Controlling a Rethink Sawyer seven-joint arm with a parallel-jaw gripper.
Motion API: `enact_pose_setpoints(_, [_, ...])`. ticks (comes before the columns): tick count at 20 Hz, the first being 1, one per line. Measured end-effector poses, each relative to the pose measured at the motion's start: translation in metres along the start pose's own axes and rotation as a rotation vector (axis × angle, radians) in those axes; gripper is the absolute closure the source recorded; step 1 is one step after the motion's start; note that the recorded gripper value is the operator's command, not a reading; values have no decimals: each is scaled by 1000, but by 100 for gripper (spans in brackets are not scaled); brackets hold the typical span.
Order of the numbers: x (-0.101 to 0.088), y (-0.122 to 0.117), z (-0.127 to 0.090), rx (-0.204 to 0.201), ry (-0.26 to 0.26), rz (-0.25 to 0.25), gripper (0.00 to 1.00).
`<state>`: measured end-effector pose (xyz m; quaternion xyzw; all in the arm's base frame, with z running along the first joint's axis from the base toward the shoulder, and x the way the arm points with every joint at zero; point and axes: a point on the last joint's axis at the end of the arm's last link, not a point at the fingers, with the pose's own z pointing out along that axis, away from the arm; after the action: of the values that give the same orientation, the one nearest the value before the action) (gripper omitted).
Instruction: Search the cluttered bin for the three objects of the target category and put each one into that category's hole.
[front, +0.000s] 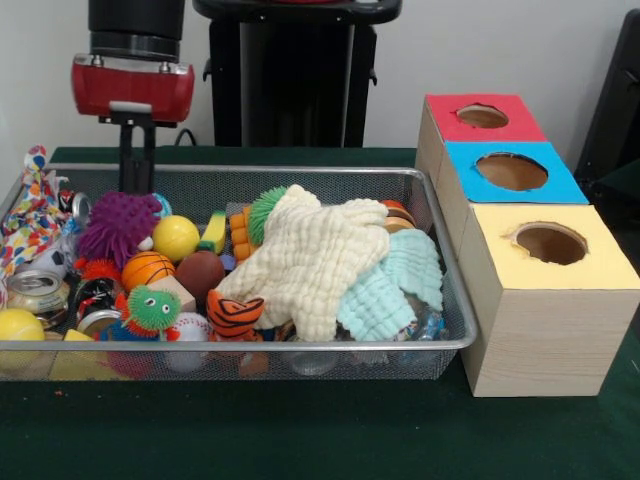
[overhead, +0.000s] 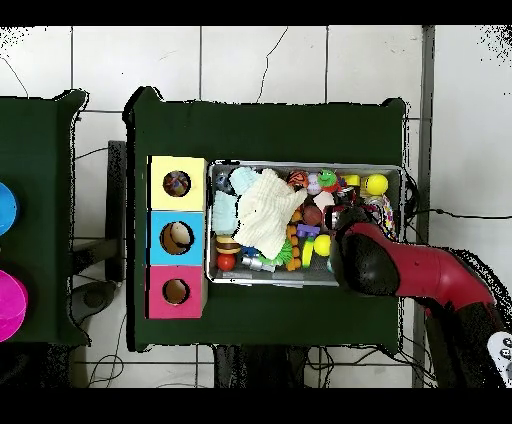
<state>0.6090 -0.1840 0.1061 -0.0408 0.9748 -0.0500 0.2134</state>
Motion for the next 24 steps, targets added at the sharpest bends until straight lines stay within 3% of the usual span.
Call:
enact_pose_setpoints(11, [-9, -48, 8, 36, -42, -14, 100])
enact_pose_setpoints(12, [-13, -57, 8, 47, -53, -26, 0])
enact_pose_setpoints(24, [-18, -72, 8, 75, -62, -66, 0])
